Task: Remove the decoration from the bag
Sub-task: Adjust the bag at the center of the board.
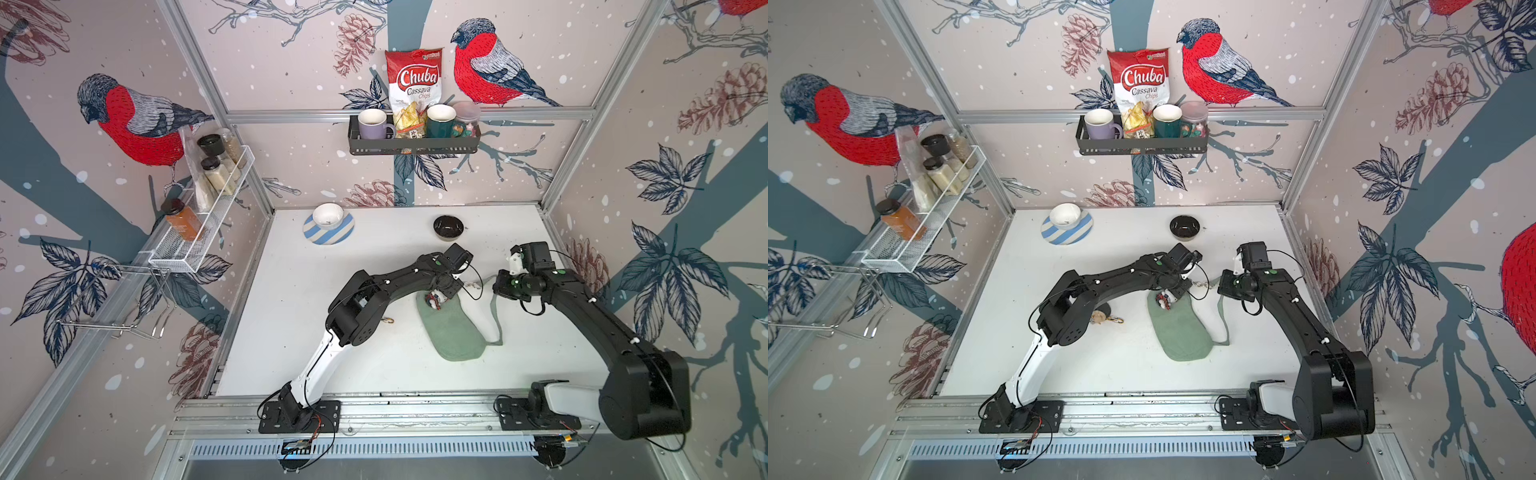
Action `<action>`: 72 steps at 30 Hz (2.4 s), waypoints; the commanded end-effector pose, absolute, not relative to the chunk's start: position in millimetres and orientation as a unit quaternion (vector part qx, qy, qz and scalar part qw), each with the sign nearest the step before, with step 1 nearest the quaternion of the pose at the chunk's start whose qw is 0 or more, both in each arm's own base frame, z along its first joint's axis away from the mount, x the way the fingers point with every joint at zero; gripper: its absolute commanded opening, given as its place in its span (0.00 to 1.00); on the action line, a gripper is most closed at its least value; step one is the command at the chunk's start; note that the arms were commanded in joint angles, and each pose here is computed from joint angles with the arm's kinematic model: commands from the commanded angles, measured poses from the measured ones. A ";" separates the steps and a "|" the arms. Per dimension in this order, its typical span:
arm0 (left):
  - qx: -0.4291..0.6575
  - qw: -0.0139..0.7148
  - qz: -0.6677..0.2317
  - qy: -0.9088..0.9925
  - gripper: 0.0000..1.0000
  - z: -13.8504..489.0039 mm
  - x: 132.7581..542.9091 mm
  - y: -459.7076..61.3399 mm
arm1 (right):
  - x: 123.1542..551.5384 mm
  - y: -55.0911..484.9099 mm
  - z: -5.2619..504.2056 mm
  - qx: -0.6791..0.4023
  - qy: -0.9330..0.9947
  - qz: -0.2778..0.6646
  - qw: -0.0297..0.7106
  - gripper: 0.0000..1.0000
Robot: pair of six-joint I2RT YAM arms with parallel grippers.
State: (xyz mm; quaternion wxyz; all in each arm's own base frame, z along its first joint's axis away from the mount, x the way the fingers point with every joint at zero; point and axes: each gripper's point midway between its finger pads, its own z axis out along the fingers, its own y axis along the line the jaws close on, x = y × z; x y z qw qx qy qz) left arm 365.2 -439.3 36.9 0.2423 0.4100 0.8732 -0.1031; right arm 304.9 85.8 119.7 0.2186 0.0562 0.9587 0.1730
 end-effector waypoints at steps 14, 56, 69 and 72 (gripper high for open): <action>0.393 0.270 -0.129 0.870 0.22 59.8 363.2 -437.0 | 304.7 90.1 126.7 0.057 0.954 0.190 0.224 0.00; 0.398 0.212 -0.499 0.740 0.05 362.0 184.8 -361.2 | 204.6 218.0 367.3 -0.441 0.579 0.098 0.678 0.32; 0.406 0.192 -0.511 0.733 0.04 361.1 167.4 -351.8 | 198.9 229.8 361.3 -0.472 0.536 0.090 0.694 0.36; 0.404 0.188 -0.513 0.734 0.04 359.4 166.9 -352.1 | 193.1 235.9 362.1 -0.480 0.525 0.103 0.696 0.37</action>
